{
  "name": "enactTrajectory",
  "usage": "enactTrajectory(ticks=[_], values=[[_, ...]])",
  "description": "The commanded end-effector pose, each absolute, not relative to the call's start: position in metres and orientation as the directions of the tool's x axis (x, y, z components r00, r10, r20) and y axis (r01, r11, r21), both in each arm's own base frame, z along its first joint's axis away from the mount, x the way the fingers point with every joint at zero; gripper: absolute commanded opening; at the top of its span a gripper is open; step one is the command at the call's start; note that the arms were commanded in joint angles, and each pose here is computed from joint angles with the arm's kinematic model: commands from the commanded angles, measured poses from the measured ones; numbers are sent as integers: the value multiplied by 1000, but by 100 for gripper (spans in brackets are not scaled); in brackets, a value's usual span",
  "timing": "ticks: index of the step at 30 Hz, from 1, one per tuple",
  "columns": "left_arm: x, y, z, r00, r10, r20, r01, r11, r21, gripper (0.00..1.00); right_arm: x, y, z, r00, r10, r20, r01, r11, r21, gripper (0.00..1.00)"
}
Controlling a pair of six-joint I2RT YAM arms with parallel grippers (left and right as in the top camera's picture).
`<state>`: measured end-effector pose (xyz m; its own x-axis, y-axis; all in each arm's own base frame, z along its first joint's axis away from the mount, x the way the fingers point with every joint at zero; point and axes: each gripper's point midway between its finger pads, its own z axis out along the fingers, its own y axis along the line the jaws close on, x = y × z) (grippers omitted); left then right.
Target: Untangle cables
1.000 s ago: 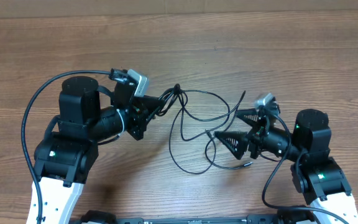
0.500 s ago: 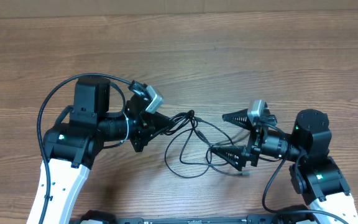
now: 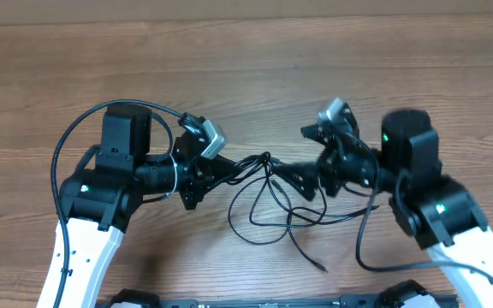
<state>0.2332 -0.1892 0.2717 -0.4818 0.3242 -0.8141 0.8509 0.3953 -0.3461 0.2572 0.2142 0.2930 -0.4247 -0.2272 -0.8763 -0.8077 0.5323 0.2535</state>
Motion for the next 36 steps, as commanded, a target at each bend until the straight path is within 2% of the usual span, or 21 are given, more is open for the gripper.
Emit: enactTrajectory(ticks=[1, 2, 4, 7, 13, 17, 20, 25, 28, 34, 36], values=[[234, -188, 280, -458, 329, -826, 862, 393, -321, 4, 273, 215, 309, -263, -368, -892, -838, 545, 23, 91], [234, -187, 277, -467, 335, -818, 856, 404, -323, 4, 272, 218, 310, -221, -411, -884, -853, 521, -29, 88], [232, -186, 274, -482, 340, -808, 849, 411, -334, 4, 267, 222, 310, -119, -491, -863, -878, 458, -140, 88], [230, -186, 274, -491, 339, -803, 846, 405, -346, 4, 260, 230, 306, 28, -576, -817, -892, 355, -281, 100], [224, -191, 281, -483, 319, -815, 858, 359, -368, 4, 243, 240, 297, 149, -627, -765, -907, 222, -358, 100], [224, -191, 281, -482, 318, -817, 859, 357, -368, 4, 241, 241, 296, 166, -634, -755, -906, 204, -371, 100], [222, -194, 285, -477, 306, -824, 865, 331, -378, 4, 241, 241, 296, 167, -634, -755, -906, 204, -371, 94], [220, -200, 299, -459, 265, -848, 879, 274, -390, 4, 244, 244, 291, 160, -637, -754, -912, 197, -360, 79], [223, -200, 302, -481, 245, -842, 866, 285, -411, 4, 246, 247, 286, 153, -643, -750, -917, 190, -351, 72], [224, -200, 300, -481, 247, -841, 865, 289, -410, 4, 251, 251, 284, 158, -640, -752, -915, 192, -355, 46], [224, -200, 300, -484, 249, -839, 863, 293, -411, 5, 253, 251, 286, 164, -636, -754, -912, 194, -362, 44]])
